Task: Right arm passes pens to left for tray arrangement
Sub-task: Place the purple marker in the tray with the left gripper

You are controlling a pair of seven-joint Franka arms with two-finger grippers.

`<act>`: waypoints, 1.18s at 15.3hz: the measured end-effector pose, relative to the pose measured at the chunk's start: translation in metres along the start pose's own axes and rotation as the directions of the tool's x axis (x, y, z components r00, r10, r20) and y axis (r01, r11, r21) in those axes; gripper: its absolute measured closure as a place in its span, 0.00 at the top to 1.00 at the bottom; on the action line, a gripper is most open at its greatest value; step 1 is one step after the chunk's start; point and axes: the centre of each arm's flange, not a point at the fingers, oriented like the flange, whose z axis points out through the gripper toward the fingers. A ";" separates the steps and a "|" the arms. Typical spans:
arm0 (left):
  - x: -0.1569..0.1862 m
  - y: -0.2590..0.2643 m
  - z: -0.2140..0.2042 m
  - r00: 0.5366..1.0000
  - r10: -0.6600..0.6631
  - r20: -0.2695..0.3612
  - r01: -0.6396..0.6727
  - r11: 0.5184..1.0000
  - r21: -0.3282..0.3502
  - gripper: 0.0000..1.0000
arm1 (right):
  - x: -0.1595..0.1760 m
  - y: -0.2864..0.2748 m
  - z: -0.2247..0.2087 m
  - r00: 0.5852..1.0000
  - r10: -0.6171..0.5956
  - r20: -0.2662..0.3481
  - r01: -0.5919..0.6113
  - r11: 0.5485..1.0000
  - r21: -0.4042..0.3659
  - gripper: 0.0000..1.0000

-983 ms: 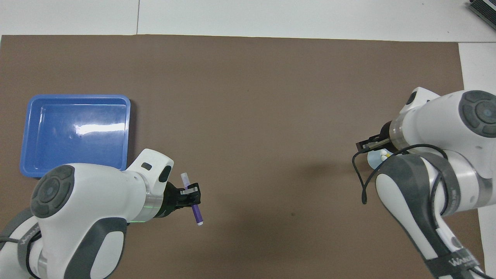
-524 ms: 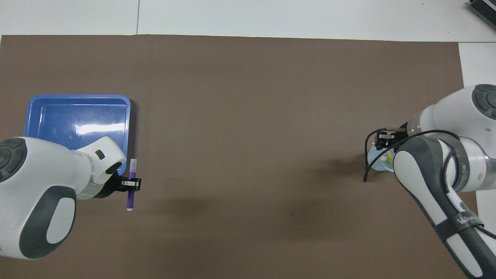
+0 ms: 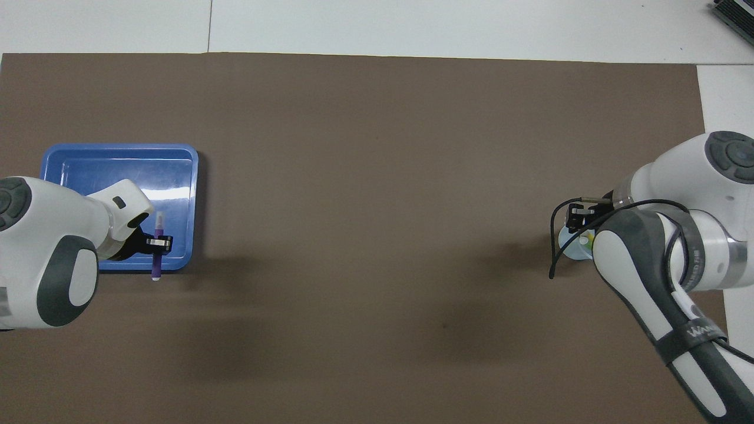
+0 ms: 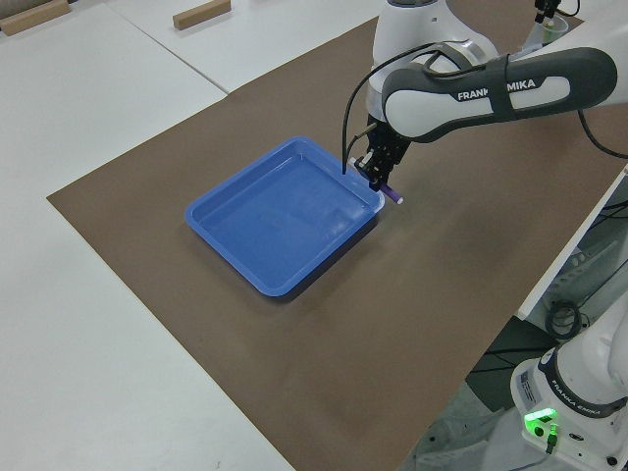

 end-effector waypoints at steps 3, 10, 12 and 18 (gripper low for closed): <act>0.018 -0.004 0.023 1.000 -0.005 -0.025 0.005 1.000 -0.001 0.19 | -0.001 0.000 0.004 1.000 0.000 0.008 0.000 1.000 -0.001 0.40; 0.055 -0.024 0.059 0.999 -0.014 -0.034 0.014 1.000 0.016 0.19 | -0.002 0.006 -0.006 0.999 -0.036 -0.010 0.036 0.998 -0.043 0.23; 0.057 -0.028 0.059 0.999 -0.015 -0.049 0.016 1.000 0.023 0.19 | -0.002 0.007 -0.013 0.997 -0.070 0.017 0.071 0.996 -0.056 0.22; 0.060 -0.037 0.059 0.997 -0.008 -0.076 0.011 0.999 0.044 0.33 | -0.005 0.007 -0.099 0.982 -0.170 0.078 0.175 0.982 -0.065 0.19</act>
